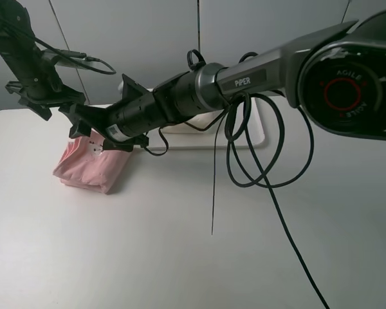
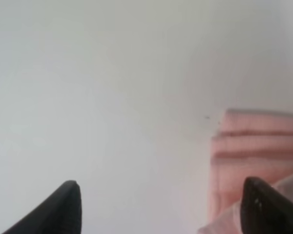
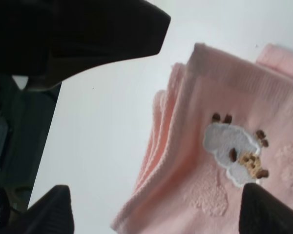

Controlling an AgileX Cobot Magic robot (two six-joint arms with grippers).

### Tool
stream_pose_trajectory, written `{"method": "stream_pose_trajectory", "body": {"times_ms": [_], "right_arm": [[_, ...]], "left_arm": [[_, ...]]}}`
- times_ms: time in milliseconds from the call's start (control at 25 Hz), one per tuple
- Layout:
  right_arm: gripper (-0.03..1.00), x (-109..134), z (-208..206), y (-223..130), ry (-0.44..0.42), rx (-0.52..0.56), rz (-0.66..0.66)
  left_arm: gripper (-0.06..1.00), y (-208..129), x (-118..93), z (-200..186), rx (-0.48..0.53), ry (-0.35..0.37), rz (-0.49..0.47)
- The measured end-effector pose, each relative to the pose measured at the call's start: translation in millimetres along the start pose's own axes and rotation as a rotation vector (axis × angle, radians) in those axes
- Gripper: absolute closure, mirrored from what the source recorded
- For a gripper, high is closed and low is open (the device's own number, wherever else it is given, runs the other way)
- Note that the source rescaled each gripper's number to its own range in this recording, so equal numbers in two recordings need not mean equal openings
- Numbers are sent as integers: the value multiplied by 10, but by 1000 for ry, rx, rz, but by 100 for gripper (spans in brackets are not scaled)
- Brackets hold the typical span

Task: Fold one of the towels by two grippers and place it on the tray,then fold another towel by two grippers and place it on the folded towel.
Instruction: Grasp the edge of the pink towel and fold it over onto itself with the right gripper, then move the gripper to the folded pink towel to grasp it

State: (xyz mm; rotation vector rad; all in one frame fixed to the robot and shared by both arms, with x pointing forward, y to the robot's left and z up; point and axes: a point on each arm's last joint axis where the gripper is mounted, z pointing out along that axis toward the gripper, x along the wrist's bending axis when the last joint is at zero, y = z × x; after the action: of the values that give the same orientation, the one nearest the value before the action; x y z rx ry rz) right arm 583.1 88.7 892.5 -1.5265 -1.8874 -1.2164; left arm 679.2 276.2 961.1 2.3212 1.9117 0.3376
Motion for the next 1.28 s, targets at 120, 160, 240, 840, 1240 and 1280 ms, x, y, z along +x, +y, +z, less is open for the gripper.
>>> {"method": "stream_pose_trajectory", "body": {"times_ms": [120, 160, 240, 840, 1240, 1280], "right_arm": [[22, -50, -85, 68, -13, 29, 22], [22, -87, -104, 82, -28, 40, 34], [22, -181, -145, 110, -61, 63, 80], [22, -589, 63, -107, -127, 169, 232], [30, -642, 161, -120, -97, 113, 289], [31, -645, 176, -130, -91, 111, 299]], "left_arm": [[9, 47, 47, -70, -15, -11, -23], [9, 45, 59, -78, -9, -17, -23], [9, 30, 63, -86, 8, -36, -17], [9, 14, -36, -93, 24, -145, 17], [9, 15, -38, -95, 23, -147, 18], [9, 15, -39, -95, 23, -148, 17]]}}
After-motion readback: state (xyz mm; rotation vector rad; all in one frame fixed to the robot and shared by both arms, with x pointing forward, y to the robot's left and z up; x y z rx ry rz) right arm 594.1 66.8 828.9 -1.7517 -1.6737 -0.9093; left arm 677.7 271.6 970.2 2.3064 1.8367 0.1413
